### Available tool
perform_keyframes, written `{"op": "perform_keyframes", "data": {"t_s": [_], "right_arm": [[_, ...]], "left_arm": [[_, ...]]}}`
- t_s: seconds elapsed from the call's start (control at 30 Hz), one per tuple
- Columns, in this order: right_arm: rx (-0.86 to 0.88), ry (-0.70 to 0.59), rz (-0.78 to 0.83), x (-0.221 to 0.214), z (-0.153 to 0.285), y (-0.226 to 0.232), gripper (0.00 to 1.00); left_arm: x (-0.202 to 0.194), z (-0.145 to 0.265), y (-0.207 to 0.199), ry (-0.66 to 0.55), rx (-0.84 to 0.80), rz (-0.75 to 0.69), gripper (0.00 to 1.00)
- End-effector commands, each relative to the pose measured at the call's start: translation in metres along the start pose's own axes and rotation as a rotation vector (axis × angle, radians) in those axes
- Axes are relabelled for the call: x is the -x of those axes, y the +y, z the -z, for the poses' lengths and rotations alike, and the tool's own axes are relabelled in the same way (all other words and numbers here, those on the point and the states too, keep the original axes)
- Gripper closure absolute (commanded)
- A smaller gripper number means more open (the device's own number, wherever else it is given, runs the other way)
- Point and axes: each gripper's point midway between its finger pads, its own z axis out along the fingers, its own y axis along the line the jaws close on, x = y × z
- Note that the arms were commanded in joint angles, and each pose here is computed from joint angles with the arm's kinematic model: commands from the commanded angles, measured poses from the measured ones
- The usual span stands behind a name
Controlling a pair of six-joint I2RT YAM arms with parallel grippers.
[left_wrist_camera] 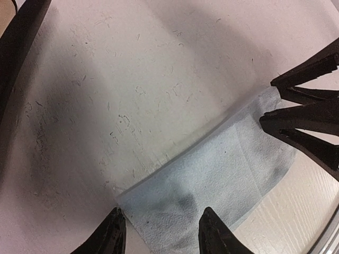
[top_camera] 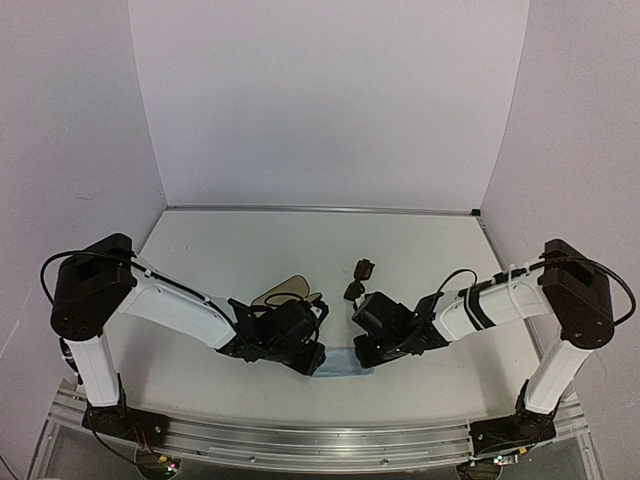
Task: Organize the sunglasses
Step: Pick up the glasses cleaning cloth from the center of the board.
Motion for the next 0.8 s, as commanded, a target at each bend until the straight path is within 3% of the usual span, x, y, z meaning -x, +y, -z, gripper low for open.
{"op": "perform_keyframes", "data": {"t_s": [0.0,0.57,0.77], "right_arm": [[0.004,0.073,0.005,-0.022,-0.01,-0.004,0.65],[0.0,0.077,0.0,-0.025,-0.011,-0.005,0.79],[-0.002,0.066,-0.001,-0.021,-0.009,-0.005,0.81]], "left_arm": [[-0.006,-0.01,0.005,0.034,0.009,0.008,0.53],[-0.018,-0.017,0.002,0.072,-0.032,0.018,0.61],[-0.021,-0.017,0.0,0.075,-0.052,0.024,0.73]]}}
